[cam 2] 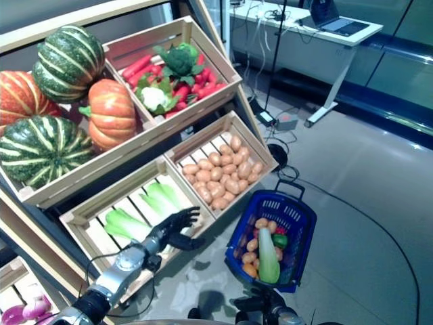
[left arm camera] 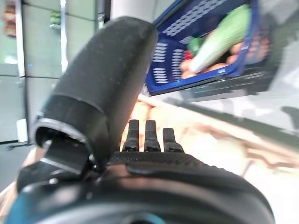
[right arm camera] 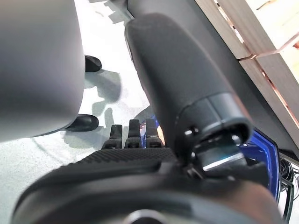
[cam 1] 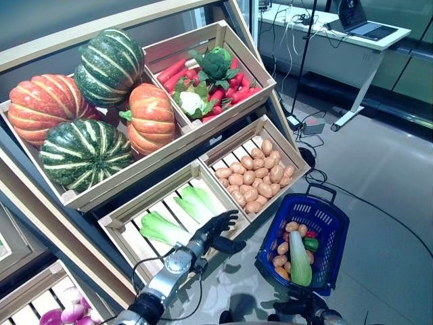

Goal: Put vegetables into the basket

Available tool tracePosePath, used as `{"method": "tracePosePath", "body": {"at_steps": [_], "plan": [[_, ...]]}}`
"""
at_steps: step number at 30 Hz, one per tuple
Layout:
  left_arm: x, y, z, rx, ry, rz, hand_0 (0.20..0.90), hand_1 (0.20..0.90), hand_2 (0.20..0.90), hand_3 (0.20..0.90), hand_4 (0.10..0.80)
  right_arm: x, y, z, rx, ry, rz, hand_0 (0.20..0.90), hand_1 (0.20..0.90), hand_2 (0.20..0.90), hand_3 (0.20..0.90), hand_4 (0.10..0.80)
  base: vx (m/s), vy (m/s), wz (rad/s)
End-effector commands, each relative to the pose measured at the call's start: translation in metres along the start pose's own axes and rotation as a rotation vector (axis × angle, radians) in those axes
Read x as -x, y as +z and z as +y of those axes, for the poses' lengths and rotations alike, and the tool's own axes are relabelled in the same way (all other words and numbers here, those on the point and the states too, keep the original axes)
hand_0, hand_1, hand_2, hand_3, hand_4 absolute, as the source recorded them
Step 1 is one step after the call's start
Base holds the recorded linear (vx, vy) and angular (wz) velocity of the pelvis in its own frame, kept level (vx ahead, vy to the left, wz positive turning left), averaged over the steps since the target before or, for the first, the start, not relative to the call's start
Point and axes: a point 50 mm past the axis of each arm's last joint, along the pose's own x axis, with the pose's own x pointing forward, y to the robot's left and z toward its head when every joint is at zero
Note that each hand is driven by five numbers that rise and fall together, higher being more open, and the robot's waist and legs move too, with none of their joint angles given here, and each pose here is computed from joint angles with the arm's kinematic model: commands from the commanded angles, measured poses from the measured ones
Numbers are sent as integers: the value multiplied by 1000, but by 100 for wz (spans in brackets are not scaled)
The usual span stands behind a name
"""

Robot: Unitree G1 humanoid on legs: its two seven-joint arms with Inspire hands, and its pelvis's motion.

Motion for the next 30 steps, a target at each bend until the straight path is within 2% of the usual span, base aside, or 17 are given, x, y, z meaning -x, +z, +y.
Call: {"method": "tracePosePath", "body": {"at_steps": [1,4,8,9,10,12,16,18,24,30], "plan": [[-3,50,45,-194,145,-181,900,900,900,900,800,0,4,5,-28,31,-45,900,900,900,900,800,22,-10,3],[4,49,69,-309,208,-115,900,900,900,900,800,2,-2,-1,-27,14,-33,900,900,900,900,800,0,0,0],[11,47,86,-435,279,-58,900,900,900,900,800,4,-8,-6,-53,-4,-23,900,900,900,900,800,30,3,1],[17,48,99,-582,331,-12,900,900,900,900,800,6,-13,-9,-72,-21,-16,900,900,900,900,800,38,-1,3],[17,48,101,-591,335,-12,900,900,900,900,800,6,-13,-10,-71,-22,-16,900,900,900,900,800,37,9,2],[23,55,113,-774,368,22,900,900,900,900,800,8,-15,-16,-57,-32,-17,900,900,900,900,800,-4,16,-1],[24,71,125,-934,406,32,900,900,900,900,800,9,-6,-27,-33,-41,-46,900,900,900,900,800,-97,36,2],[22,89,133,-1076,512,-7,900,900,900,900,800,8,20,-39,-9,-55,-114,900,900,900,900,800,-280,89,7],[18,116,144,-1185,720,-150,900,900,900,900,800,6,88,-50,-66,-84,-315,900,900,900,900,800,-271,49,4],[16,124,154,-1321,917,-215,900,900,900,900,800,9,119,-49,-120,-84,-423,900,900,900,900,800,-160,-1,0]]}}
